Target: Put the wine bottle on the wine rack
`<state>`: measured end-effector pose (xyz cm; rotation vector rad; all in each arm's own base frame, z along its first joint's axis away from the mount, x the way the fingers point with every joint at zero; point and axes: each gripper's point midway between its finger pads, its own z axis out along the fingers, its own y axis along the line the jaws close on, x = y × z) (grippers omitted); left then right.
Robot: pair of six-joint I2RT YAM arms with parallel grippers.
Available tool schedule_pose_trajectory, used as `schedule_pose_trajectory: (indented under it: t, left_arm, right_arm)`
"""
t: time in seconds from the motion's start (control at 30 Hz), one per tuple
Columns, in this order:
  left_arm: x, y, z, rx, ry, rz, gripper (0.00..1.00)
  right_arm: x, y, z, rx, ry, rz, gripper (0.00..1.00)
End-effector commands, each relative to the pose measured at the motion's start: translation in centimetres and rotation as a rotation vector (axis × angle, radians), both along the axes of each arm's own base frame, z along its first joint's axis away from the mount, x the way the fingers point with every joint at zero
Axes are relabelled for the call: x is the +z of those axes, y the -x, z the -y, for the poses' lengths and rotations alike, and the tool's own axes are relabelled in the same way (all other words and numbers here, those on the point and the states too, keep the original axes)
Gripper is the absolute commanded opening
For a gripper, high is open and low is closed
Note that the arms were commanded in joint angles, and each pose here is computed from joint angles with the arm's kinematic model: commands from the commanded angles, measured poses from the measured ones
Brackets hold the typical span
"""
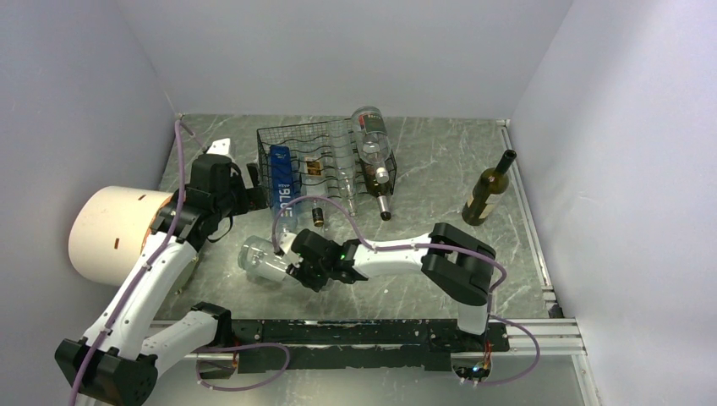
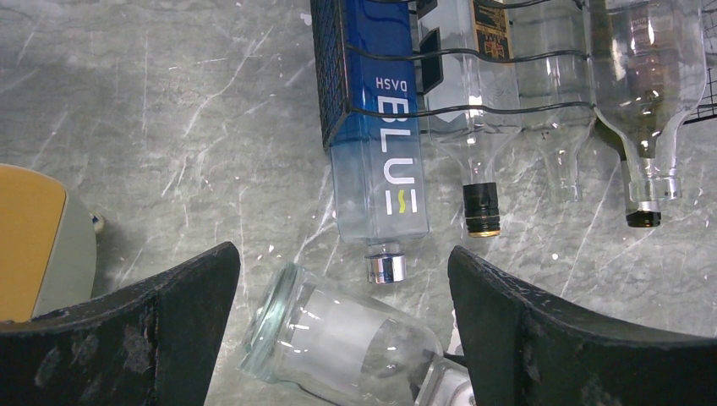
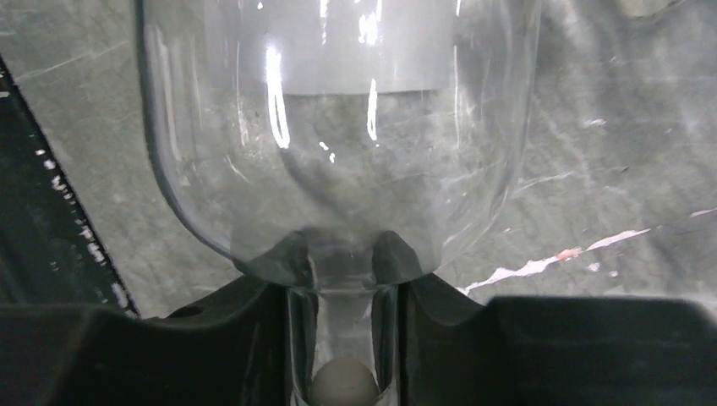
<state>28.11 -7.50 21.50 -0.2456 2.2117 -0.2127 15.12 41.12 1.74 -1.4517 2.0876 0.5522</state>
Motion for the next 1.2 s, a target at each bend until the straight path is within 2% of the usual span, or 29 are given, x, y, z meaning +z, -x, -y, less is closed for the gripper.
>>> schedule_pose_trajectory:
  t: [0.0,0.03,0.07,0.47,0.7,0.97,1.17]
  left_arm:
    - [1.2,0.0,-0.3,0.001,0.009,0.045,0.97]
    - [1.3,0.0,-0.3,0.002,0.01,0.048,0.97]
    - [1.5,0.0,-0.3,0.003,0.01,0.053,0.97]
    - [3.2,-0.1,-1.0,0.026,-0.007,0.093,0.97]
    - [6.0,-0.1,-1.0,0.03,0.021,0.176,0.97]
    - [12.1,0.9,-0.7,0.001,0.089,0.363,0.97]
    - [18.2,2.2,-1.6,-0.032,0.036,0.522,0.97]
  right_arm:
    - [0.4,-0.4,0.3,-0.014,-0.013,0.021,0.09]
    - [0.5,-0.4,0.3,-0.013,-0.015,0.024,0.02]
    - [0.8,-0.5,0.3,-0.012,-0.023,0.032,0.0]
    - [7.1,0.5,-0.4,0.028,-0.236,0.061,0.0]
    - [12.1,1.0,-0.7,0.027,-0.377,0.07,0.0]
    - [19.0,-0.9,0.0,-0.118,-0.52,0.145,0.0]
    - [23.4,-4.7,1.1,-0.352,-0.551,0.183,0.0]
